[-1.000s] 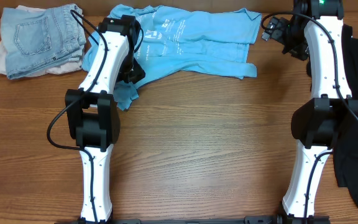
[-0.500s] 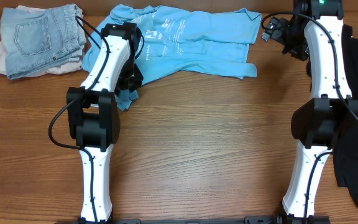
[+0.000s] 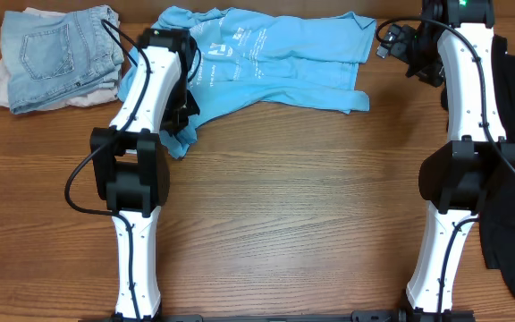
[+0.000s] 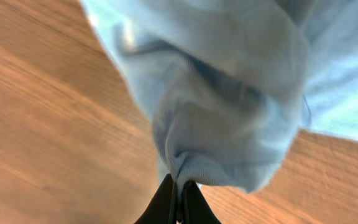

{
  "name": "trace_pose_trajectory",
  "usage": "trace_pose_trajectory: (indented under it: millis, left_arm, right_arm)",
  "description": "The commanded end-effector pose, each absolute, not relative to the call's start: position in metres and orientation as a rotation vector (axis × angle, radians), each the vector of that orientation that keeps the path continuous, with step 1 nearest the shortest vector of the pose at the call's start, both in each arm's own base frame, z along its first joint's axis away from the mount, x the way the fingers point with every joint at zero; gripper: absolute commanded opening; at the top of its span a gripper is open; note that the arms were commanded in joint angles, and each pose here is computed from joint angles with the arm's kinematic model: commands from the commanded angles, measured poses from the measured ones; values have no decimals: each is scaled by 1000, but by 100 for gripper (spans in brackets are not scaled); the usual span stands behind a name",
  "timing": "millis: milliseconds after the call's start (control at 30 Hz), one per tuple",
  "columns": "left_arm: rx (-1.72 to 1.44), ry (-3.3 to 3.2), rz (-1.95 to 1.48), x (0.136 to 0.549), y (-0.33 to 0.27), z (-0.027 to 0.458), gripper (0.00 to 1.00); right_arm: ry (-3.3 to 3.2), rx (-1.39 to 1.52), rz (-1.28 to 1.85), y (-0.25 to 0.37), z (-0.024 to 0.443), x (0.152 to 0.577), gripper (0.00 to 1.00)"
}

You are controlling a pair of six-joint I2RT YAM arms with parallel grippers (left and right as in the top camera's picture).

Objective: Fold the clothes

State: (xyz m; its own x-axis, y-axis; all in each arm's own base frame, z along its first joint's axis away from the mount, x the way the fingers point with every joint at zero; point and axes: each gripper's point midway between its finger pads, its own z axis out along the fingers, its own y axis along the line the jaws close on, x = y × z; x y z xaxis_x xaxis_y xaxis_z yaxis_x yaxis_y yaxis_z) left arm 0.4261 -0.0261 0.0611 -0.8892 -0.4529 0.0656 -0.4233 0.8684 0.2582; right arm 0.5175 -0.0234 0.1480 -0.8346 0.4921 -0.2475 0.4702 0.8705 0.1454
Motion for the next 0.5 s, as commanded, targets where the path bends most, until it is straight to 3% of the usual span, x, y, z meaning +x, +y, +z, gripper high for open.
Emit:
trace_pose_trajectory:
  millis: [0,200,467]
  left_arm:
    - [701,-2992,-388,437,-17,98,4]
    - [684,-3047,-377,440,-16,120,4]
    - [648,-3036,-372,437,-17,117,4]
  right_arm:
    - [2795,736,106,-25,138,513,100]
    - [2879,764,92,-23,95,501,100]
    - [2935,748,353,10,46,497,99]
